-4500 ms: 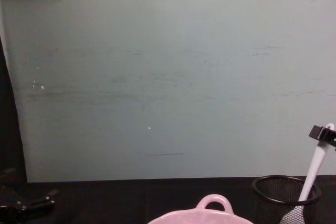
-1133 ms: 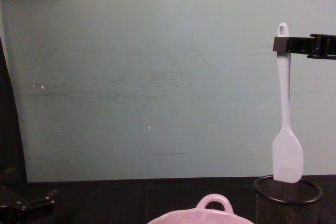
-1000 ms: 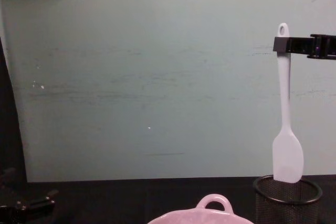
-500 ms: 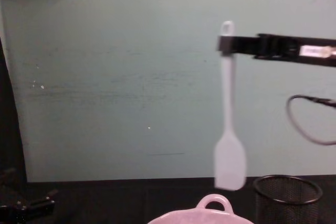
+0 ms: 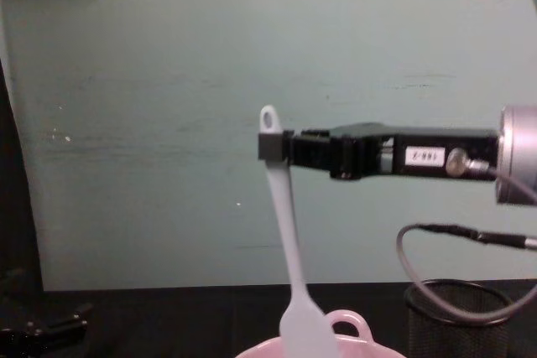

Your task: Use the one hand to pick up the spoon and stir the clear water in the bowl.

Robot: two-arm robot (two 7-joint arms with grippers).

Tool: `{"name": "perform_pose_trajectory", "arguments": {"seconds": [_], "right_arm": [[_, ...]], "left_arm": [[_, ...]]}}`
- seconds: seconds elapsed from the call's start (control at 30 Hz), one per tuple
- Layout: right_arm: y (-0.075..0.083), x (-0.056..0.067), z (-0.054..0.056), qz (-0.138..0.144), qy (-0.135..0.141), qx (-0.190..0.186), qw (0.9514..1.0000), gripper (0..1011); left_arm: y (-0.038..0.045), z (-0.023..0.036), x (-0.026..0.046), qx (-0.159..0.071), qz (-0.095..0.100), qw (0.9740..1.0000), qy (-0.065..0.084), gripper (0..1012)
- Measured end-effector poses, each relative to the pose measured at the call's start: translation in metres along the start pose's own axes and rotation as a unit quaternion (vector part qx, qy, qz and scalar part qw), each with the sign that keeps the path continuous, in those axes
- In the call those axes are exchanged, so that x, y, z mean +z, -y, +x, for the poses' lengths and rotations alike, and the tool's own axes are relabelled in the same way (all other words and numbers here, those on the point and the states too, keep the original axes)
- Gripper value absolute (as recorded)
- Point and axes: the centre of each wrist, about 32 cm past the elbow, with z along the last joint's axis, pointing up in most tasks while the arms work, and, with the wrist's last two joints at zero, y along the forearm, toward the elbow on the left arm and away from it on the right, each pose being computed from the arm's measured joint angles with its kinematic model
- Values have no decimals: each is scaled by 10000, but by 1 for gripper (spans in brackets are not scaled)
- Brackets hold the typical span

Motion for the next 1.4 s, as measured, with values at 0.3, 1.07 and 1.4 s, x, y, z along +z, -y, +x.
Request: {"name": "perform_pose_trajectory", "arguments": {"seconds": [0.3,1.07,1.4], "right_arm": [[-40,-257,-31,248,-26,120,9996,124],[-51,-641,-50,277,-145,-129,9994,124],[-101,-666,238,218,-153,-433,9987,124]], "left_arm": [[0,0,0,0,0,10000,0,1005],[0,0,0,0,0,10000,1,1005],[0,0,0,0,0,10000,1,1005]]}}
